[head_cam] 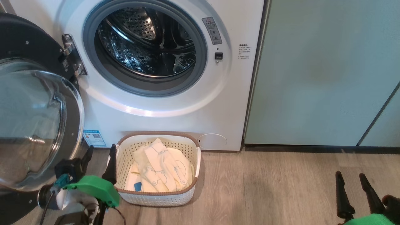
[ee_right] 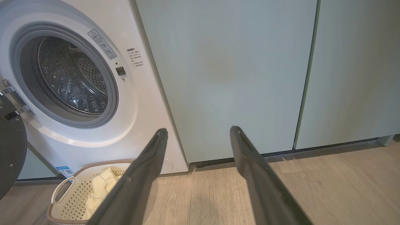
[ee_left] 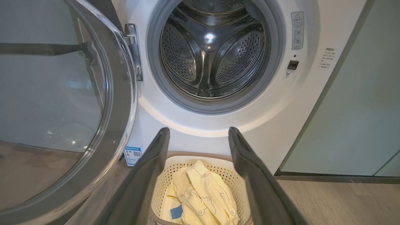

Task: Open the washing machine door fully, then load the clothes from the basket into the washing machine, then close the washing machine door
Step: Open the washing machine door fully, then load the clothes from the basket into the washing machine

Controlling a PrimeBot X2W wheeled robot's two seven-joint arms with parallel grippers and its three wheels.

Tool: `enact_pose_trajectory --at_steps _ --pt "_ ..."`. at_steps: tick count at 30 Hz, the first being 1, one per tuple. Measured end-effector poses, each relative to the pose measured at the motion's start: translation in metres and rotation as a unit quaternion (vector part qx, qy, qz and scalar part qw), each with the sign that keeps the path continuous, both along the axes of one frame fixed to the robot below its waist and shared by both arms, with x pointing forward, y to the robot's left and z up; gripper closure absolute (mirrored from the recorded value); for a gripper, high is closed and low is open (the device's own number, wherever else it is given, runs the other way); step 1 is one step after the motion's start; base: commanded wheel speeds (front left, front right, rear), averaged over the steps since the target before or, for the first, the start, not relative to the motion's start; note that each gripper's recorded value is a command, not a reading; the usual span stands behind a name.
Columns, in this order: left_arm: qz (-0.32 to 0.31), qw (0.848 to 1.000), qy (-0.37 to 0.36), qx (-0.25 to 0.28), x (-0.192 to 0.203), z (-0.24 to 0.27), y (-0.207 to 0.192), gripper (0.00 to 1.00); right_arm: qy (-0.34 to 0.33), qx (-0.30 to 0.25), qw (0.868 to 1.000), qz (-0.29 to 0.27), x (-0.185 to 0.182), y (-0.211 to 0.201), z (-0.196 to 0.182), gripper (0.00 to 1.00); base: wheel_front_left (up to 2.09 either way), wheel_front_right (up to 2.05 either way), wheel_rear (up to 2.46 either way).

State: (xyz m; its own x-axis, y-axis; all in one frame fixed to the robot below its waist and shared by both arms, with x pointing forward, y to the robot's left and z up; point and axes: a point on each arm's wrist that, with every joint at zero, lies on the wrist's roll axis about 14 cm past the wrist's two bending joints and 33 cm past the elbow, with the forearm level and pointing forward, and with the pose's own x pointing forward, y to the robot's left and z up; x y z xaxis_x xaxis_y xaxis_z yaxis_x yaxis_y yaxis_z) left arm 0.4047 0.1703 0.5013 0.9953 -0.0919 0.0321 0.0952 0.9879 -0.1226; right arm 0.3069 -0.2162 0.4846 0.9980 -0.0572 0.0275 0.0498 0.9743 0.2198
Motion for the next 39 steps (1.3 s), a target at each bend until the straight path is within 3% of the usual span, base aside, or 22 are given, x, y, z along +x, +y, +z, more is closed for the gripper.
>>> enact_pose_trajectory --at_steps 25,39 --pt "-0.023 1.0 0.015 -0.002 -0.003 -0.01 -0.014 0.0 0.001 -0.005 1.0 0.007 0.002 0.004 0.0 0.0 0.04 -0.02 -0.02" --pt "-0.028 0.999 0.023 -0.003 -0.002 -0.015 -0.016 0.0 0.014 -0.004 1.0 0.012 0.001 0.007 -0.008 0.0 1.58 -1.25 -0.33"
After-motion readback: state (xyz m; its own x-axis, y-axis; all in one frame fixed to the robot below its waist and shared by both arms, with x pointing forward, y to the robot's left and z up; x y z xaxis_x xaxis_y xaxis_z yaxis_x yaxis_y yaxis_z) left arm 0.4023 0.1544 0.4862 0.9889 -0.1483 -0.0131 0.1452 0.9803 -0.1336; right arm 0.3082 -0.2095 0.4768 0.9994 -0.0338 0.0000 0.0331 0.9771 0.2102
